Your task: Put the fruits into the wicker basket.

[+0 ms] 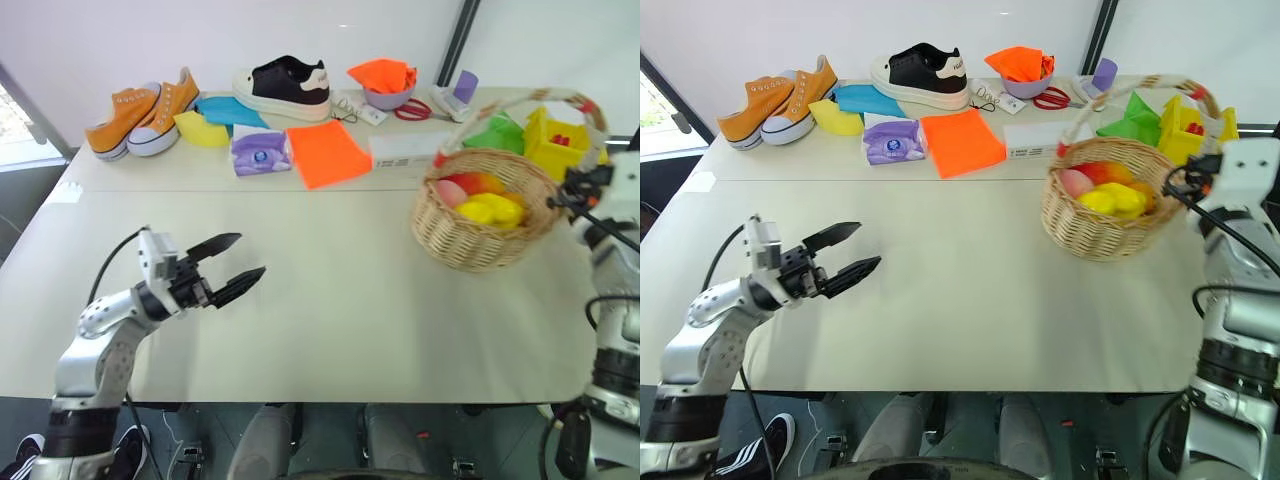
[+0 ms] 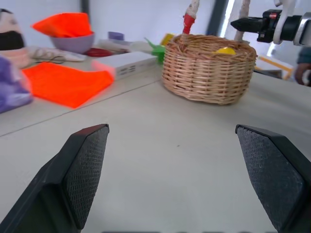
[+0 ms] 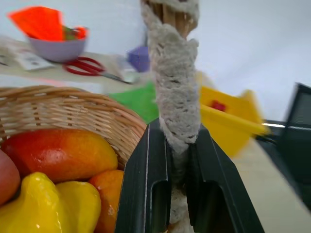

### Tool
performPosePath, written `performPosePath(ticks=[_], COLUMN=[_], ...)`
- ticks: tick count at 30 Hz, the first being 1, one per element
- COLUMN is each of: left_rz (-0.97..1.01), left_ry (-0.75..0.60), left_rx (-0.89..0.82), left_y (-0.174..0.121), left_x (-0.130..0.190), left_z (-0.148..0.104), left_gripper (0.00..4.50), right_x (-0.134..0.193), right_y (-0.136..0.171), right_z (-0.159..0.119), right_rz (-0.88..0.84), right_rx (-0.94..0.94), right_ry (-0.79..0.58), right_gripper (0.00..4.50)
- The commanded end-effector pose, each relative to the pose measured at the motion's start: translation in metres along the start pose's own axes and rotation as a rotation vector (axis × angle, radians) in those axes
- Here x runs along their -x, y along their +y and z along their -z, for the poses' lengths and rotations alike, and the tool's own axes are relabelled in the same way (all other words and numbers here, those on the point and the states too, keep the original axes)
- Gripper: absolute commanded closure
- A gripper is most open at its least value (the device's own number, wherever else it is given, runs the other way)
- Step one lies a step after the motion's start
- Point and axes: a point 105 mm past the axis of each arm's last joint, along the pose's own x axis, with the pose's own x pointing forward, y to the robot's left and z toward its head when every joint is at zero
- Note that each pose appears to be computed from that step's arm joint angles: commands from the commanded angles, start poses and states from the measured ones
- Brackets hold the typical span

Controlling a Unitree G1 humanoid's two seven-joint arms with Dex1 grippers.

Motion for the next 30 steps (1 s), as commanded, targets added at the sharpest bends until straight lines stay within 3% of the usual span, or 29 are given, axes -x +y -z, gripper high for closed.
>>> performPosePath(ticks=[1,4,6,10,15,16,21,25,29,30], left_rz=[0.038,0.070,0.079,0.079,0.079,0.078,0.072,0.047,-0.035,-0.111], left_ry=[-0.011,-0.013,-0.012,-0.014,-0.014,-0.013,-0.014,-0.013,0.017,0.039], left_rx=[-0.029,-0.027,-0.023,-0.023,-0.009,-0.006,0.003,-0.008,-0.052,-0.075], left_y=[0.002,0.003,0.004,0.004,0.001,0.001,0.002,0.007,0.021,0.033], left_x=[-0.006,-0.014,-0.016,-0.017,-0.016,-0.017,-0.020,-0.019,-0.016,-0.011], left_z=[-0.004,-0.004,-0.003,-0.001,0.004,0.005,0.009,0.009,0.010,0.011], left_gripper=[0.00,0.00,0.00,0.00,0.00,0.00,0.00,0.00,0.00,0.00], right_x=[0.010,0.017,0.017,0.018,0.021,0.023,0.042,0.063,0.082,0.082], right_y=[-0.033,-0.059,-0.052,-0.042,-0.038,-0.037,-0.036,-0.002,0.059,0.103], right_z=[-0.005,-0.004,-0.001,0.002,0.006,0.005,-0.009,-0.023,-0.024,-0.023], right_rz=[0.110,0.224,0.172,0.150,0.200,0.221,0.327,0.274,0.051,-0.188], right_rx=[0.060,0.085,0.030,0.000,-0.043,-0.055,-0.103,-0.215,-0.225,-0.219], right_ry=[-0.028,-0.029,-0.025,-0.025,-0.020,-0.027,-0.119,-0.203,-0.219,-0.197], right_gripper=[4.44,4.44,4.44,2.84,0.24,0.04,0.04,0.04,0.04,0.04])
